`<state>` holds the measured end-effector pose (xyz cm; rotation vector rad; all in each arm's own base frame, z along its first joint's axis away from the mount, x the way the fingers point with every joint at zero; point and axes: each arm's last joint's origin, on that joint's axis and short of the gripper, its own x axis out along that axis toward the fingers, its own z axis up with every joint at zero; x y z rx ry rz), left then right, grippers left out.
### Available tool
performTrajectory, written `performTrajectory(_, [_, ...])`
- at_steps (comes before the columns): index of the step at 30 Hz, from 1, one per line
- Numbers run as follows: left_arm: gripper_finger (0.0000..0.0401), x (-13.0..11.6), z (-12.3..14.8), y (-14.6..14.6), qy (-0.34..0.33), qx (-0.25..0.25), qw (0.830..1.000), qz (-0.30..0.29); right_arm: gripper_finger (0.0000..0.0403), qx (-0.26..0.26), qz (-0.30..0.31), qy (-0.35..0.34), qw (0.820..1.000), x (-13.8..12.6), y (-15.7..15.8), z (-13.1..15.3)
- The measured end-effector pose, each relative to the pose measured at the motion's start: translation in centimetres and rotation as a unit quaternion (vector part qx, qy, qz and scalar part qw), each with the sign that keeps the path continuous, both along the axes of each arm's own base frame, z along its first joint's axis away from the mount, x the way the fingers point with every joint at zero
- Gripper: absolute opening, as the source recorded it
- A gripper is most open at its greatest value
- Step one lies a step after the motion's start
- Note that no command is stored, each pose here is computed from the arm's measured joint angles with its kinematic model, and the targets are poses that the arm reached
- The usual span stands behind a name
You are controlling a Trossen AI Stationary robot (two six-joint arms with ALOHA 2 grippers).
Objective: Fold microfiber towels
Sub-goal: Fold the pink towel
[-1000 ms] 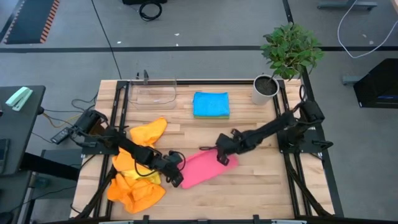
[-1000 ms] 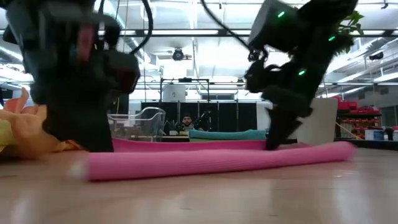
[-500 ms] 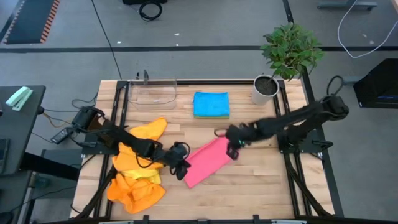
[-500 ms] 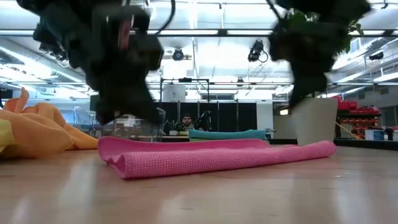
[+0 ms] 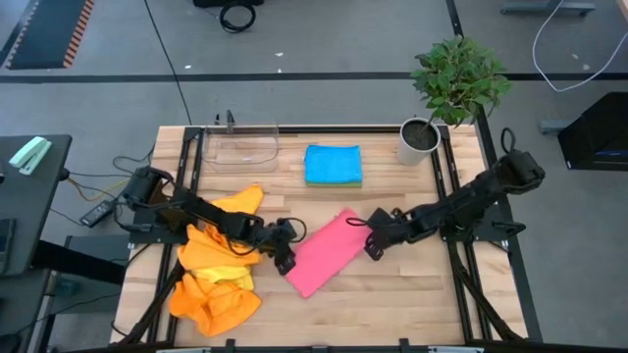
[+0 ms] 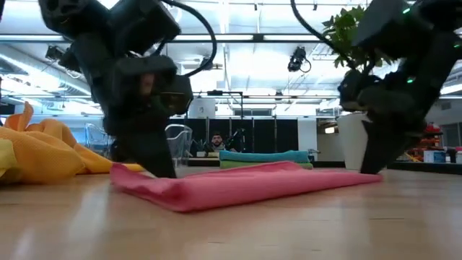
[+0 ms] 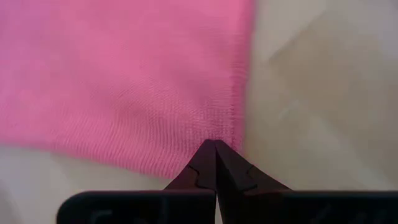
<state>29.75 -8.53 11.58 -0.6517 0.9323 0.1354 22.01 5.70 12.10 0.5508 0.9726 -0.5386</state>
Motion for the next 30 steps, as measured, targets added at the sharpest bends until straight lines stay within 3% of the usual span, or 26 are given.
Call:
performTrajectory(4, [0.0009, -0.2, 0.0, -2.2, -0.011, -0.055, 0.998, -0.013, 0.0002, -0.069, 0.020, 0.009, 0.997, 0.8, -2.5, 0.4])
performTrajectory(7, [0.0011, 0.1, 0.8, -3.6, -0.058, -0.092, 0.993, -0.038, 0.0002, -0.114, 0.036, -0.002, 0.993, 2.3, -4.5, 2.1])
performTrajectory(10, [0.0005, 0.4, 2.3, -3.3, -0.106, -0.089, 0.989, -0.057, 0.0002, -0.110, 0.062, -0.028, 0.992, 3.5, -5.6, 4.6])
performTrajectory(12, [0.0006, 0.7, 3.2, -2.1, -0.128, -0.071, 0.988, -0.042, 0.0002, -0.070, 0.092, -0.057, 0.992, 3.9, -5.4, 6.5])
performTrajectory(16, [0.0009, 1.2, 4.1, -0.1, -0.156, -0.031, 0.987, -0.037, 0.0002, 0.029, 0.121, -0.105, 0.987, 4.1, -2.3, 7.9])
performTrajectory(20, [0.0005, 1.5, 3.2, 0.5, -0.145, -0.004, 0.987, -0.061, 0.0002, 0.030, 0.110, -0.131, 0.985, 4.7, 2.9, 6.0])
performTrajectory(23, [0.0010, 1.5, 2.4, 0.4, -0.131, -0.013, 0.987, -0.096, 0.0002, 0.059, 0.109, -0.164, 0.979, 5.4, 6.0, 4.4])
performTrajectory(30, [0.0008, 1.1, 0.8, -0.7, -0.103, -0.003, 0.977, -0.187, 0.0002, 0.097, 0.082, -0.142, 0.982, 5.7, 9.9, 0.2])
